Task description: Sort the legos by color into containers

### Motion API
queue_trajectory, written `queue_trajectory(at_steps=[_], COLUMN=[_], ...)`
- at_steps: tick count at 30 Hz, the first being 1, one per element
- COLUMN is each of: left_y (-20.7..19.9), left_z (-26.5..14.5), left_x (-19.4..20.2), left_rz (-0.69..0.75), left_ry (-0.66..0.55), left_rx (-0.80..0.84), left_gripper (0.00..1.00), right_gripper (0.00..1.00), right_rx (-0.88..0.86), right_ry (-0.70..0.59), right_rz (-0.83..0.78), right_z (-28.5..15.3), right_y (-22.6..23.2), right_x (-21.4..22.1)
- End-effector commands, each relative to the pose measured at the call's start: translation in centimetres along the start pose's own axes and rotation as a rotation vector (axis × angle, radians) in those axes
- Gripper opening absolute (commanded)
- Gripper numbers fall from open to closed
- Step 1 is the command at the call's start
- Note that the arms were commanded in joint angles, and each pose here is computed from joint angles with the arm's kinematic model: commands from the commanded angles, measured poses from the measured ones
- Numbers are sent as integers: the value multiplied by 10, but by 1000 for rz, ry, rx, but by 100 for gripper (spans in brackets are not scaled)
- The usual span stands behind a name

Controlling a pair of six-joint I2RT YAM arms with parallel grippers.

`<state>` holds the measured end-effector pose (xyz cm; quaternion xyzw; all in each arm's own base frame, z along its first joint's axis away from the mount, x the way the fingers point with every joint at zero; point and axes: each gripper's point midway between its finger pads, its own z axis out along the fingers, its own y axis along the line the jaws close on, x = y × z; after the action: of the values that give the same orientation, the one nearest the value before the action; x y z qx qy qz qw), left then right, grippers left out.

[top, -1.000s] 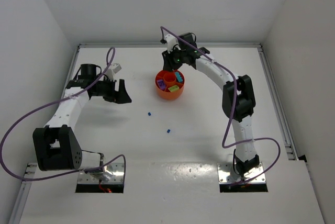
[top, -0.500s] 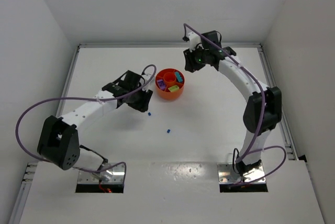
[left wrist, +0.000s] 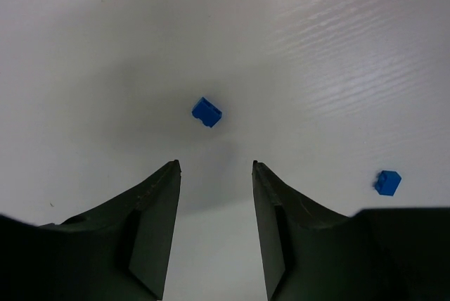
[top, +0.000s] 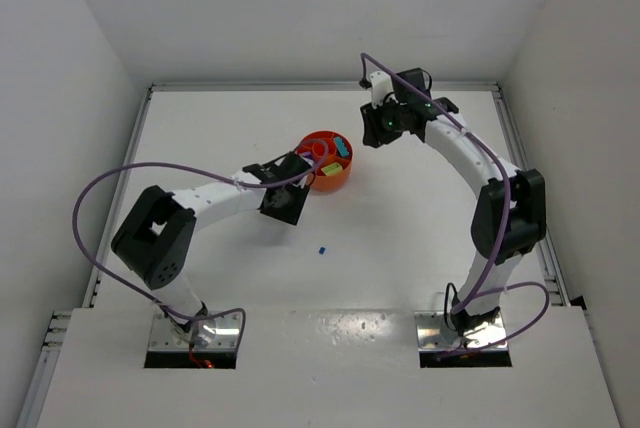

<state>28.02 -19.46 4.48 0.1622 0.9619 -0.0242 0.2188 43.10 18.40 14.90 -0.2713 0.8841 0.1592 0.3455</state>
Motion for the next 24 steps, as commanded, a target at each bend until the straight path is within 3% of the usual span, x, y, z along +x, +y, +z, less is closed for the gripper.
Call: queue_trajectory(at_steps=[1,16,24], left_y=[-4,-7,6], left_z=[3,33,47], left_x=[-18,-3,-3], left_rz=[-45,-48,-80], left_ry=[-40,46,78], left_rx=[-21,-40,-67], left_gripper=[50,39,39], right_gripper=[35,35,35], right_rx=[14,0,0], right_ry=[-71,-79,-79], right_rz=[2,23,23], right_z=[-18,-20,-20], right_y=[-2,-6,-6], right_x=[-18,-21,-21])
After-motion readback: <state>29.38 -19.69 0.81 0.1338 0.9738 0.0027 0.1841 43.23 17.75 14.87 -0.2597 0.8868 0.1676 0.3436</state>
